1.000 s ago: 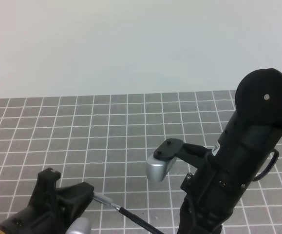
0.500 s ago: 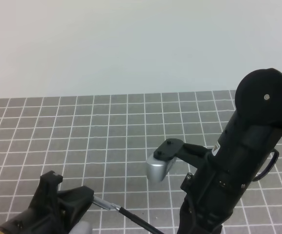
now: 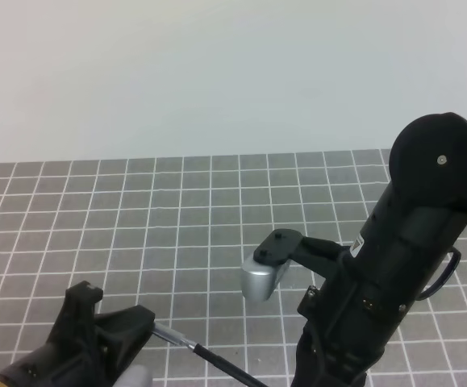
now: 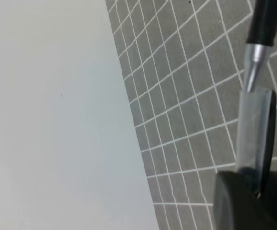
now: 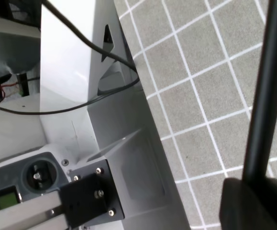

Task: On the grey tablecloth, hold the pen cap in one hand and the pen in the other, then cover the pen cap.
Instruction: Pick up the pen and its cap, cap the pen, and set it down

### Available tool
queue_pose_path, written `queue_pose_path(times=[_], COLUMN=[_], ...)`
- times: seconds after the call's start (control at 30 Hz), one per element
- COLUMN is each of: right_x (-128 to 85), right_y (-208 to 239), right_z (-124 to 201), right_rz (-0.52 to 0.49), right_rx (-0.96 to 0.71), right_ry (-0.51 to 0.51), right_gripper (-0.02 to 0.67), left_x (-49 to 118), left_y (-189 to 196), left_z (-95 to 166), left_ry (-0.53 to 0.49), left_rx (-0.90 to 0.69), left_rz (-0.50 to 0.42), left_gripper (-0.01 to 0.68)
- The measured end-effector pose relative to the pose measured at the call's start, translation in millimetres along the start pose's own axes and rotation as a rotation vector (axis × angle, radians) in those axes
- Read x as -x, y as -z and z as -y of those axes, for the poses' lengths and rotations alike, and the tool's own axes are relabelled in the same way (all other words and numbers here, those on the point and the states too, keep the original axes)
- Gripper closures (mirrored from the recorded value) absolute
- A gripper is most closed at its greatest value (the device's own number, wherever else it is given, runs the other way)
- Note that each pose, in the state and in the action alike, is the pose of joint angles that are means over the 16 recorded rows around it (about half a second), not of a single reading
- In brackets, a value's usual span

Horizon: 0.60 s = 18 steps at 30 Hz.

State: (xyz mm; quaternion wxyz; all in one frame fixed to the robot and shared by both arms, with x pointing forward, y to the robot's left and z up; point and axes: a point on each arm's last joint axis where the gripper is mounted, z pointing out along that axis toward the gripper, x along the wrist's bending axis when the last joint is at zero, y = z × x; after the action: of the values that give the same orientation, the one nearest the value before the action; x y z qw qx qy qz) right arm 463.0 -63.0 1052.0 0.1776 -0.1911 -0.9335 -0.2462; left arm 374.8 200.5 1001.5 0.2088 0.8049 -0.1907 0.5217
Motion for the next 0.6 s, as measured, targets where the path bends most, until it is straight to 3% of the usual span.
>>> queue_pose_path(times=[0.6], right_x=[-0.2], right_y=[0.0], right_z=[-0.1], right_rz=[-0.002], right_rx=[0.002], right_ry=[0.009], right_gripper=[0.583], left_x=[-5.2], left_y=[-0.3], left_z=[-2.3], left_ry=[-0.061], left_rx=[0.016], left_rz=[-0.004], left_gripper=[0.672])
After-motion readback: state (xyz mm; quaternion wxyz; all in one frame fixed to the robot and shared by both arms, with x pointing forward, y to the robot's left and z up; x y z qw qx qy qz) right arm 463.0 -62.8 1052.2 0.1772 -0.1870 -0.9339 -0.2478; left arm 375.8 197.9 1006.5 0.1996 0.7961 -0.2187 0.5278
